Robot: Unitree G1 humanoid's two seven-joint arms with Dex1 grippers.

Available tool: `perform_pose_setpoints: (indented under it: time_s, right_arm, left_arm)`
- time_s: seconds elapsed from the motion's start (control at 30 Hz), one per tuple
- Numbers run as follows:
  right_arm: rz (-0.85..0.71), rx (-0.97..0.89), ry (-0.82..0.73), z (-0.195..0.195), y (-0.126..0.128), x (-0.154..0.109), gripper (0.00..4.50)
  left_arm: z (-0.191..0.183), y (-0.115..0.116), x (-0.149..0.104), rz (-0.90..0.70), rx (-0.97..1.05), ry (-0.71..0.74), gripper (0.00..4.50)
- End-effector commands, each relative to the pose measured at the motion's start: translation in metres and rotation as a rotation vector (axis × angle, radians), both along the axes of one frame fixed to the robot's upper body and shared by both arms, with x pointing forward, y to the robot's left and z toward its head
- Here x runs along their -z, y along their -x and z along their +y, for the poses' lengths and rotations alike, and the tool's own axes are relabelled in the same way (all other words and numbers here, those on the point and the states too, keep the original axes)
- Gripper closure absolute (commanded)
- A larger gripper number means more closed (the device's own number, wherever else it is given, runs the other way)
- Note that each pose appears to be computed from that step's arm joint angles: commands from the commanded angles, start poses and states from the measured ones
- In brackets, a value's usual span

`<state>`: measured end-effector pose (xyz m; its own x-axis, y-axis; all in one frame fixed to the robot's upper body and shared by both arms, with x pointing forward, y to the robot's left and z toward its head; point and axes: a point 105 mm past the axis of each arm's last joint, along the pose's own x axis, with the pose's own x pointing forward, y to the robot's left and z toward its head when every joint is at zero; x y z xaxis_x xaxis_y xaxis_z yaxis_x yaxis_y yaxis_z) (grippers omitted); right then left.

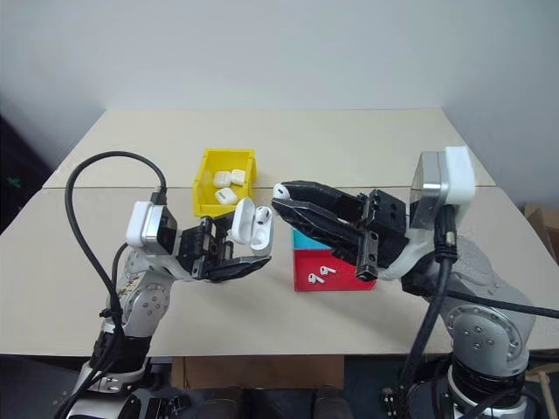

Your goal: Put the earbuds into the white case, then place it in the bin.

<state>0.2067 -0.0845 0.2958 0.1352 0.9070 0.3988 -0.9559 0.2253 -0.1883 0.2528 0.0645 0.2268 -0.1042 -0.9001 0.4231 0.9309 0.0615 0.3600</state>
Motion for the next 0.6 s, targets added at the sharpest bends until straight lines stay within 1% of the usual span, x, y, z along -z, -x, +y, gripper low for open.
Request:
perform_pose_setpoints:
  time_s: [0.03,0.3,0.6]
  right_arm:
    - [0.011,-0.039,0.01,0.004,0.007,0.001,3.23]
    - [0.062,-0.044,0.029,0.009,0.003,0.012,3.23]
    - [0.088,-0.039,0.042,0.011,-0.003,0.018,3.23]
  left_arm:
    - [-0.001,0.003,-0.007,-0.046,0.005,0.016,1.74]
    - [-0.003,0.004,-0.005,-0.057,0.004,0.019,1.74]
    - [-0.003,0.005,-0.004,-0.054,-0.002,0.021,1.74]
